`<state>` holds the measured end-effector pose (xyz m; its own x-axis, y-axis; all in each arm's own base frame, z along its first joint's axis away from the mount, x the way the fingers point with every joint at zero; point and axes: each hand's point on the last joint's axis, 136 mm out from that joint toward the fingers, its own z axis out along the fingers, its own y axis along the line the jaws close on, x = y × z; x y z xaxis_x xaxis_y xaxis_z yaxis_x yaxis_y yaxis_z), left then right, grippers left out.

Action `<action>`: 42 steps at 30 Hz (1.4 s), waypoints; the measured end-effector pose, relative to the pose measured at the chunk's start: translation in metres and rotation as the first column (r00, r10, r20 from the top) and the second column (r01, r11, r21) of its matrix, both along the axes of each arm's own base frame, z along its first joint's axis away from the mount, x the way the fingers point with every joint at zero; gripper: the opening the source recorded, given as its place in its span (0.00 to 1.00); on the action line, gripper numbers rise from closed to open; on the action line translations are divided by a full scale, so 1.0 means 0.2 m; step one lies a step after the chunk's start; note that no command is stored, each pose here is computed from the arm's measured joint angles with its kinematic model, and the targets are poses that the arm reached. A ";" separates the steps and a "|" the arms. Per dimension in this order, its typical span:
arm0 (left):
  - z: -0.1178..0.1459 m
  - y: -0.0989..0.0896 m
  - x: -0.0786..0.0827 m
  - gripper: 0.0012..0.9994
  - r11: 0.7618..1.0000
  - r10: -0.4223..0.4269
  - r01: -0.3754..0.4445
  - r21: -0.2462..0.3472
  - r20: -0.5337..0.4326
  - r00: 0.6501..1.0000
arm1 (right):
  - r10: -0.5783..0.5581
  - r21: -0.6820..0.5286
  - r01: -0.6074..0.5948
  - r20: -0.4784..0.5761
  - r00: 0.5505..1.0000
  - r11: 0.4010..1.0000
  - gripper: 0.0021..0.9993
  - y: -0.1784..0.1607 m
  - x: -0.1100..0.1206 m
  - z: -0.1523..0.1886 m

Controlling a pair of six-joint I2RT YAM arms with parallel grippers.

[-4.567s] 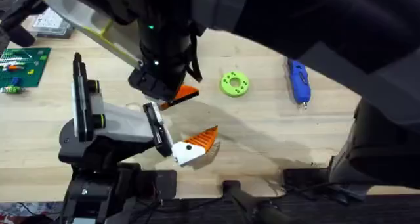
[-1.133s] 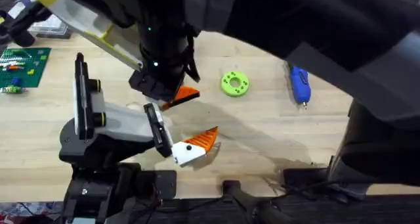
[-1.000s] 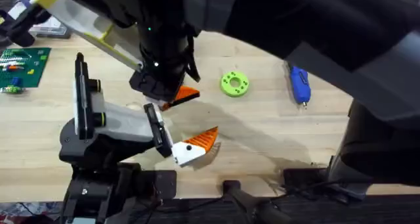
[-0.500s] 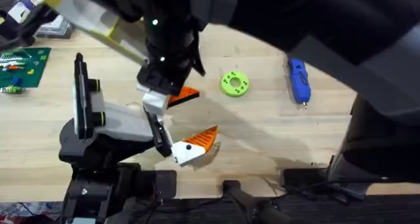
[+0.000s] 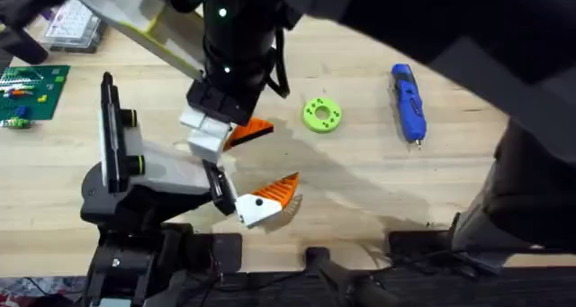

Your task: Pick up the gripper from the table and insert it into the empty holder that is missing its gripper. Then pick up a screw, insert it into the mounting hole, and use the screwdriver to tighten it. Finally, clean up the table by picking up the vegetable and placing it into the bucket.

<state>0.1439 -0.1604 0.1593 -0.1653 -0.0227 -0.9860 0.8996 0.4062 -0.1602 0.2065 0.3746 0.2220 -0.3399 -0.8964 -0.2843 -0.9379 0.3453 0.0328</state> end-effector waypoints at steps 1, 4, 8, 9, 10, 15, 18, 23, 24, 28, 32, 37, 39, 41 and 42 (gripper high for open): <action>0.00 0.00 0.00 0.99 1.000 0.000 0.000 0.000 0.000 1.000 | 0.001 0.012 -0.001 0.001 1.000 1.000 1.00 0.00 -0.01 0.02; 0.00 0.00 0.00 0.99 1.000 0.000 0.000 0.001 0.003 1.000 | 0.001 0.052 -0.001 0.006 1.000 0.999 1.00 0.00 -0.02 0.08; 0.00 0.00 0.00 0.99 1.000 0.000 0.000 0.002 0.006 1.000 | -0.011 0.085 0.010 0.021 1.000 0.996 1.00 -0.03 -0.01 0.15; 0.00 0.00 0.00 0.99 1.000 0.000 0.000 0.003 0.006 1.000 | -0.013 0.091 0.011 0.024 1.000 0.996 1.00 -0.03 0.00 0.16; 0.00 0.00 0.00 0.99 1.000 0.000 0.000 0.002 0.005 1.000 | -0.016 0.099 0.014 0.029 0.999 0.995 1.00 -0.04 0.00 0.18; 0.00 0.00 0.00 0.99 1.000 0.000 0.000 0.002 0.006 1.000 | -0.035 0.160 0.025 0.062 0.997 0.987 1.00 -0.05 0.04 0.21; 0.00 0.00 0.00 0.99 1.000 0.000 0.000 0.002 0.006 1.000 | -0.061 0.180 0.048 0.068 0.996 0.982 1.00 -0.11 0.06 0.19; 0.00 0.00 0.00 0.99 1.000 0.000 0.000 0.002 0.006 1.000 | -0.141 0.198 0.125 0.070 0.987 0.972 1.00 -0.27 0.12 0.12; 0.00 0.00 0.00 0.99 1.000 0.000 0.000 0.003 0.006 1.000 | -0.164 0.200 0.148 0.069 0.984 0.969 1.00 -0.31 0.14 0.11; 0.00 0.00 0.00 0.99 1.000 0.000 0.000 0.002 0.006 1.000 | -0.243 0.174 0.231 0.048 0.969 0.957 1.00 -0.47 0.18 0.07; 0.00 0.00 0.00 0.99 1.000 0.000 0.000 0.002 0.005 1.000 | -0.301 0.156 0.292 0.037 0.953 0.944 1.00 -0.57 0.24 0.06; 0.00 0.00 0.00 0.99 1.000 0.000 0.000 0.003 0.006 1.000 | -0.326 0.127 0.321 0.023 0.945 0.939 1.00 -0.63 0.26 0.04; 0.00 0.00 0.00 0.99 1.000 0.000 0.000 0.003 0.006 1.000 | -0.327 0.127 0.321 0.024 0.945 0.938 1.00 -0.64 0.26 0.04; 0.00 0.00 0.00 0.99 1.000 0.000 0.000 0.002 0.006 1.000 | -0.324 0.127 0.319 0.025 0.946 0.939 1.00 -0.64 0.25 0.05; 0.00 0.00 0.00 0.99 1.000 0.000 0.000 0.002 0.006 1.000 | -0.324 0.126 0.319 0.024 0.946 0.939 1.00 -0.65 0.24 0.05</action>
